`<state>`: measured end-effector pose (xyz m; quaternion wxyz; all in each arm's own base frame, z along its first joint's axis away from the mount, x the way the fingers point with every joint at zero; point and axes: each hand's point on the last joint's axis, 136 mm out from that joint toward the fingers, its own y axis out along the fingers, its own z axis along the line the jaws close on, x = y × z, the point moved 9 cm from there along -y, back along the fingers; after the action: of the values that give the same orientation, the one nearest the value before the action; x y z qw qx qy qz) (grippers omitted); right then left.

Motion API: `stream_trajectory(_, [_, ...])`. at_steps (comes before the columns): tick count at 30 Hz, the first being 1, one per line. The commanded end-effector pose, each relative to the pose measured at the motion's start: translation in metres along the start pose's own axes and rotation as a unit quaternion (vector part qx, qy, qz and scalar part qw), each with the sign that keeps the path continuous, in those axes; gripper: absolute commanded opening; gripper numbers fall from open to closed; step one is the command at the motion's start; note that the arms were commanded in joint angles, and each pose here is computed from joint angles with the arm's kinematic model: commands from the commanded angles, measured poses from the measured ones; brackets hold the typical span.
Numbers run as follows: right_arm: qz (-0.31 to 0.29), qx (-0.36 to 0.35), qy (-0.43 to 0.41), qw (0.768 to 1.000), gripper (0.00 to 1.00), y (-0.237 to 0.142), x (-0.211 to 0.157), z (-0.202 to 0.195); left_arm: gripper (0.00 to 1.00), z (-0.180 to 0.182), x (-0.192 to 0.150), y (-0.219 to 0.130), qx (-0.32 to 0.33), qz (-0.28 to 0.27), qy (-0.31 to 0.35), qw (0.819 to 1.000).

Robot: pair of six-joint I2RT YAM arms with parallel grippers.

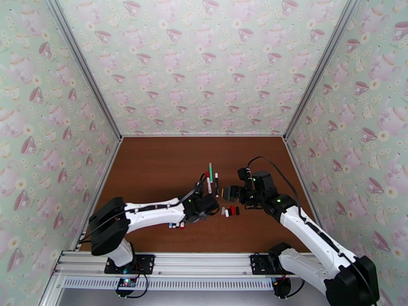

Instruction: Open the pen caps

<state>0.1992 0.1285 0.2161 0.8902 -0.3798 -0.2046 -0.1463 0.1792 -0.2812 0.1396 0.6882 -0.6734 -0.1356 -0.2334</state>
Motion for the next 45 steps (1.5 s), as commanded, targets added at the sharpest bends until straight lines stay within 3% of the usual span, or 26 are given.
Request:
stream_trajectory(1, [0.013, -0.006, 0.006, 1.0, 0.92, -0.001, -0.009, -0.003, 0.06, 0.002, -0.005, 0.007, 0.037, 0.008, -0.001, 0.999])
stream_trajectory(20, [0.015, -0.007, 0.014, 1.0, 0.92, 0.003, -0.014, -0.008, 0.16, 0.013, -0.016, 0.034, 0.081, 0.036, 0.0, 0.996])
stream_trajectory(28, [0.017, -0.005, 0.02, 1.0, 0.91, 0.005, -0.016, -0.01, 0.25, 0.022, -0.013, 0.039, 0.085, 0.042, -0.002, 0.995])
stream_trajectory(45, [0.021, -0.005, 0.021, 1.0, 0.91, 0.007, -0.012, -0.008, 0.23, 0.031, -0.014, 0.042, 0.089, 0.062, -0.008, 0.994])
